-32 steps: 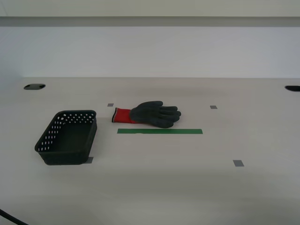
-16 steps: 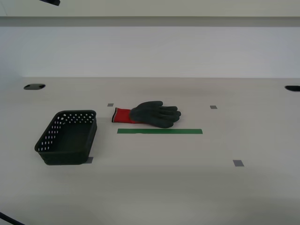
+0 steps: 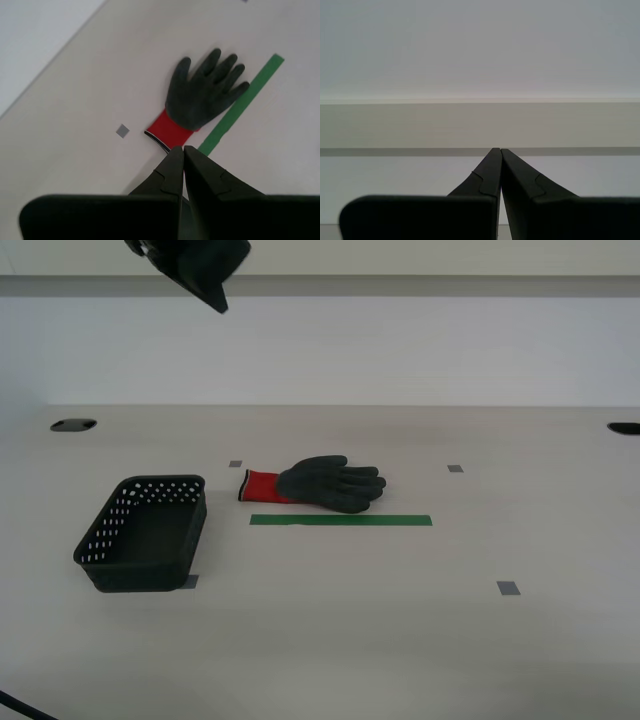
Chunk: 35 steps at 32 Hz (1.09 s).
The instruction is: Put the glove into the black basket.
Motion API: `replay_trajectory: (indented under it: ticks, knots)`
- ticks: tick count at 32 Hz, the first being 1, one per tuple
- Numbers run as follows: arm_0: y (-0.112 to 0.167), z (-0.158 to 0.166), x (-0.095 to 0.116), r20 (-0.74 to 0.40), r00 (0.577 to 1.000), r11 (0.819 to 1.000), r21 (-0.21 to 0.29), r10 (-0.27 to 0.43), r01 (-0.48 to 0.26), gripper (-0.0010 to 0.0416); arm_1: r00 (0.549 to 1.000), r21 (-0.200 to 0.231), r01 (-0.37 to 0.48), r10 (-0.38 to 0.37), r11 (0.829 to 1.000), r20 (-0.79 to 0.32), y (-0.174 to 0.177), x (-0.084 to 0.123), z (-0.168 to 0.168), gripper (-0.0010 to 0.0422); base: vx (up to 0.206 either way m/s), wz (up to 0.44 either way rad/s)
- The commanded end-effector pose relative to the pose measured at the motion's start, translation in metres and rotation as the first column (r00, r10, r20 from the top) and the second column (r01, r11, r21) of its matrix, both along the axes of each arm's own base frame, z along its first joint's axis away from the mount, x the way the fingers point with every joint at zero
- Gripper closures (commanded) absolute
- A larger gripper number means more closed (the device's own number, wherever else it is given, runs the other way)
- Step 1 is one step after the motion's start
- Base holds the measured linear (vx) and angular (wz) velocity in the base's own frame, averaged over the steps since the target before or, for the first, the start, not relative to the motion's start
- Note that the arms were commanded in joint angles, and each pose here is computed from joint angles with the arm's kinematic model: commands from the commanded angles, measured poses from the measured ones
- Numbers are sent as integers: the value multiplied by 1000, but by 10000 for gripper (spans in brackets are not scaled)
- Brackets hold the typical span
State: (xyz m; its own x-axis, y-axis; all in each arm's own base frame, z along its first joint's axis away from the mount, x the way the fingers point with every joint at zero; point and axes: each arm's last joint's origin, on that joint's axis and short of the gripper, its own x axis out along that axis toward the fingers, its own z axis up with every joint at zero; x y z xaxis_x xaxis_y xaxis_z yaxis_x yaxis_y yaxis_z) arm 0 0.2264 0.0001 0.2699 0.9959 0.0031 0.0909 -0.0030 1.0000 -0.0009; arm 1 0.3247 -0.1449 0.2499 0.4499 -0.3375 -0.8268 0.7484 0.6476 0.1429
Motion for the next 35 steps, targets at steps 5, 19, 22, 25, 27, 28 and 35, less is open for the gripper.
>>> replay_trajectory:
  ticks: [5,19,22,25,27,28,35]
  knots:
    - [0,1,0,4,1000,1000,0,0,0,405,989,59,53,-44,997,-138,-37,37,-45,412,0,0]
    - [0,1,0,2,1000,1000,0,0,0,405,951,85,7,20,996,-308,-96,67,-124,412,0,0]
    - [0,1,0,2,1000,1000,0,0,0,405,944,90,9,21,996,-329,-111,69,-141,412,0,0]
    - [0,1,0,2,1000,1000,0,0,0,405,931,93,-29,61,995,-359,-126,75,-161,412,0,0]
    - [0,1,0,2,1000,1000,0,0,0,405,925,98,-43,76,994,-373,-132,80,-170,412,0,0]
    - [0,1,0,2,1000,1000,0,0,0,405,920,102,-50,86,993,-383,-136,83,-177,412,0,0]
    - [0,1,0,2,1000,1000,0,0,0,405,864,182,-74,154,981,-479,-154,104,-207,412,0,0]
